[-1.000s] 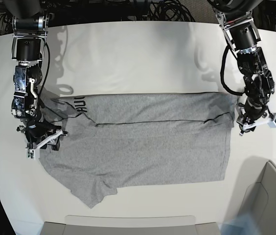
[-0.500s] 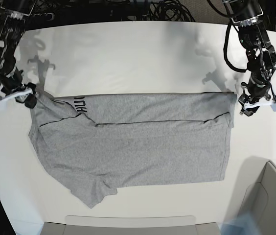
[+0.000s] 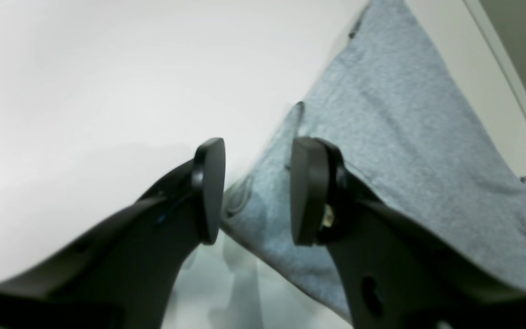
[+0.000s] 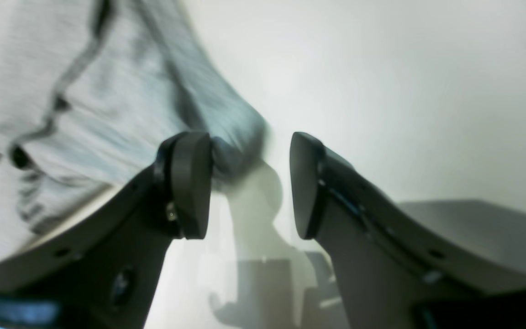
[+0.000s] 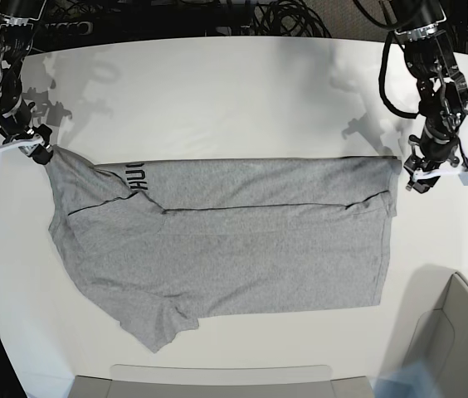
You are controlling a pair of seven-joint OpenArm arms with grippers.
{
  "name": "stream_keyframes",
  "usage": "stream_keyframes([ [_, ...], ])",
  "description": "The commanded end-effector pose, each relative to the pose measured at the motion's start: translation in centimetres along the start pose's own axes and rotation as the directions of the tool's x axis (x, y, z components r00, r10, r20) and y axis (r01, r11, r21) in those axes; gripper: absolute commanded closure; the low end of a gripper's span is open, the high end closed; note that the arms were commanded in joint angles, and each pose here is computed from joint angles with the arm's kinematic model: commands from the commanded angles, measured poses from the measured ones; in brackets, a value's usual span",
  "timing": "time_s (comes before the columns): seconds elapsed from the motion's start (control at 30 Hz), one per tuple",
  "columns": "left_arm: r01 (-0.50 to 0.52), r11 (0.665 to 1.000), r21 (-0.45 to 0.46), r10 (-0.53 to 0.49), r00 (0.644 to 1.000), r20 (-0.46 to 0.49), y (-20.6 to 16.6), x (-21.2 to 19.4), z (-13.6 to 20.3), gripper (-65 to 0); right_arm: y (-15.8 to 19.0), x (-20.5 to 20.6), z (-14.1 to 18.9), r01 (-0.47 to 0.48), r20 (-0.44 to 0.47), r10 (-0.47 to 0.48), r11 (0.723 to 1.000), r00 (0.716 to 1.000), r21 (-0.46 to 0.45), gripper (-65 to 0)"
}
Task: Fold the T-shirt properly
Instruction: 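Lower the folded edge, release, and pull both grippers back toward the collar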
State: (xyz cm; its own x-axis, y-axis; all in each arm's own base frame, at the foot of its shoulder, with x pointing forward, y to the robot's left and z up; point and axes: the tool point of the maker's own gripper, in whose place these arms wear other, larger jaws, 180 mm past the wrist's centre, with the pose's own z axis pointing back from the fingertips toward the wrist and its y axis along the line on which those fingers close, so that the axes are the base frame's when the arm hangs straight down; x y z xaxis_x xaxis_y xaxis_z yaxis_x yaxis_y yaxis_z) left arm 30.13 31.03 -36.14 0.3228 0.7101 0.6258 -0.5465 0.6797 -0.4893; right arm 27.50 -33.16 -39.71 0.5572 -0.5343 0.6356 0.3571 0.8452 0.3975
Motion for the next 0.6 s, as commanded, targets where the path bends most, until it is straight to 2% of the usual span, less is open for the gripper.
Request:
stream_keyframes([
  [0.0, 0.012, 1.0, -0.02, -0.012, 0.999, 0.047, -0.7, 1.6, 0.2, -24.4, 0.6, 2.4, 0.2, -0.024, 0.057, 0.023, 1.0, 0.998, 0.02, -27.9],
  [0.2, 0.01, 1.0, -0.003, -0.01, 0.999, 0.046, 0.1, 1.3, 0.4, -24.3, 3.3, 3.1, -0.7, -0.085, 0.063, 0.079, 0.991, 0.995, 0.098, -27.9],
  [0.4, -0.021, 0.999, 0.044, 0.022, 0.999, -0.036, 2.3, -1.2, -1.0, -26.6, 2.2, 1.3, -2.3, -0.041, -0.004, 0.041, 0.996, 0.999, 0.077, -27.9],
  [0.57, -0.122, 0.993, -0.001, 0.121, 0.99, -0.075, 1.9, -2.1, -1.3, -28.9, 1.8, 1.1, -2.4, -0.037, -0.011, 0.038, 0.997, 0.999, 0.07, -27.9],
])
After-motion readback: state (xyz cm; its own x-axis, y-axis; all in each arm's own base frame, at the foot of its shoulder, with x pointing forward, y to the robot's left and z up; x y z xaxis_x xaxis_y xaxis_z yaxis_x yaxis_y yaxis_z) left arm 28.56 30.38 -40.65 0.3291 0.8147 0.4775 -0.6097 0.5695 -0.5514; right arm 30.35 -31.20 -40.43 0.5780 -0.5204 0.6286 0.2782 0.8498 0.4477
